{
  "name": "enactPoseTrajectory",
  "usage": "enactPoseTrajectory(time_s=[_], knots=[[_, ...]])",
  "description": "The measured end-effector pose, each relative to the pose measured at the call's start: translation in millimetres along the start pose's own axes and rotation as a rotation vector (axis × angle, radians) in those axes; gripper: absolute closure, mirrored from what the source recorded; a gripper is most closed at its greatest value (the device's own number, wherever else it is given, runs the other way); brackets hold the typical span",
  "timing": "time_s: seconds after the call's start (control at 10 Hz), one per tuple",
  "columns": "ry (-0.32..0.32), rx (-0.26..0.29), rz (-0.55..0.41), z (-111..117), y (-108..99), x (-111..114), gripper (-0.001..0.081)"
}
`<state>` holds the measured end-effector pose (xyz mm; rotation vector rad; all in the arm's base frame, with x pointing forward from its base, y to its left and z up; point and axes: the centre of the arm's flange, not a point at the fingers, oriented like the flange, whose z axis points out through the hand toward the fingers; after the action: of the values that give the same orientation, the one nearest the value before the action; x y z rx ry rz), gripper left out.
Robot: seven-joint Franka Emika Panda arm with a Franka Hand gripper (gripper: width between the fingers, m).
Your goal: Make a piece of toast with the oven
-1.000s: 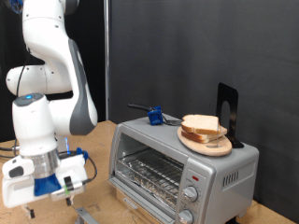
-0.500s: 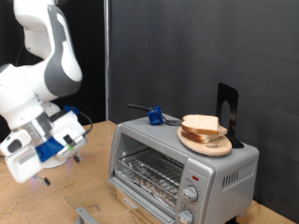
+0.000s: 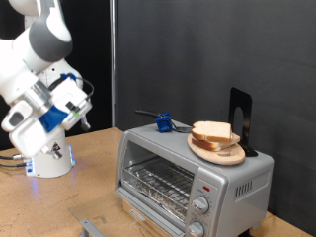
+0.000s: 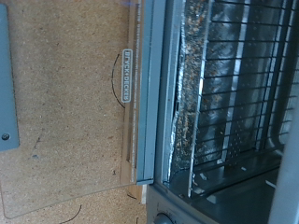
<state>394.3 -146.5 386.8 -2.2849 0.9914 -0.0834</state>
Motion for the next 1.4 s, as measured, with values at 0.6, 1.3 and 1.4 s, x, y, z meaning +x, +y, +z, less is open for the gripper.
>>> enactPoseTrajectory(time_s=[0.6, 1.3, 1.4], knots=[[-0.093, 0.173, -0.091, -9, -47, -33, -0.0003], [-0.111, -0.013, -0.461, -23, -112, -89, -0.0003], [-0.118, 0.009, -0.527, -18, -123, -98, -0.0003]])
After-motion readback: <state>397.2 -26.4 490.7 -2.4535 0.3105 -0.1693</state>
